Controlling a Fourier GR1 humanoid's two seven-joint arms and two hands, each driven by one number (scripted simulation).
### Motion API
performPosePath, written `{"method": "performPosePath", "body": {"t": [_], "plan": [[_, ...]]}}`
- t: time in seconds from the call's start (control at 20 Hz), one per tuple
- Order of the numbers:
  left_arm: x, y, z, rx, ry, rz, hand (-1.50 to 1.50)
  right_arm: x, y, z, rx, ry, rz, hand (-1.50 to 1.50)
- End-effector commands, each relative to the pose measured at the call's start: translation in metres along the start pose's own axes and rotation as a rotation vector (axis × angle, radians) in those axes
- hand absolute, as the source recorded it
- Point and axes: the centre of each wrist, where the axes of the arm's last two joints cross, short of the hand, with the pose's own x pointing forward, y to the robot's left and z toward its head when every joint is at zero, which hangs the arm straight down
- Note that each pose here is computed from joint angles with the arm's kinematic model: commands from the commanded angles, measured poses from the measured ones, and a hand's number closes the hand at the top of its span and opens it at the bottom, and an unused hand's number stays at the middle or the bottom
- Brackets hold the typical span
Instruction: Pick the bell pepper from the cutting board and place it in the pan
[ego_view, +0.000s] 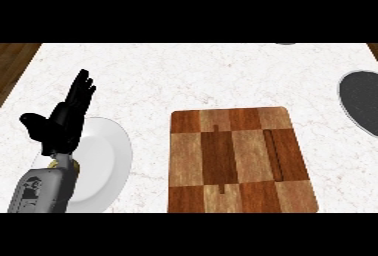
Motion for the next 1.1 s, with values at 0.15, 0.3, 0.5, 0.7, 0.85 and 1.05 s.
{"method": "performPosePath", "body": {"t": [0.15,0.3,0.5,0.7,0.85,1.05], "plan": [[0.005,-0.005,0.002,-0.007,-0.012,0.002,0.00,-0.059,0.004,0.000,-0.025,0.063,0.004,1.50],[0.008,-0.019,-0.010,-0.029,-0.033,-0.002,0.00,-0.057,0.010,0.000,0.005,0.036,0.019,1.50],[0.001,-0.007,-0.004,-0.031,-0.024,0.014,0.00,-0.059,0.026,0.007,0.210,0.183,-0.190,-1.50],[0.011,-0.003,-0.009,-0.021,-0.035,0.005,0.00,-0.074,0.018,0.008,0.307,0.168,-0.311,-1.50],[0.013,-0.001,-0.010,-0.031,-0.024,0.004,0.00,-0.076,0.027,0.015,0.302,0.150,-0.296,-1.50],[0.002,-0.005,-0.008,0.002,-0.028,0.001,0.00,-0.075,0.024,0.013,0.204,0.072,-0.401,-1.50]]}}
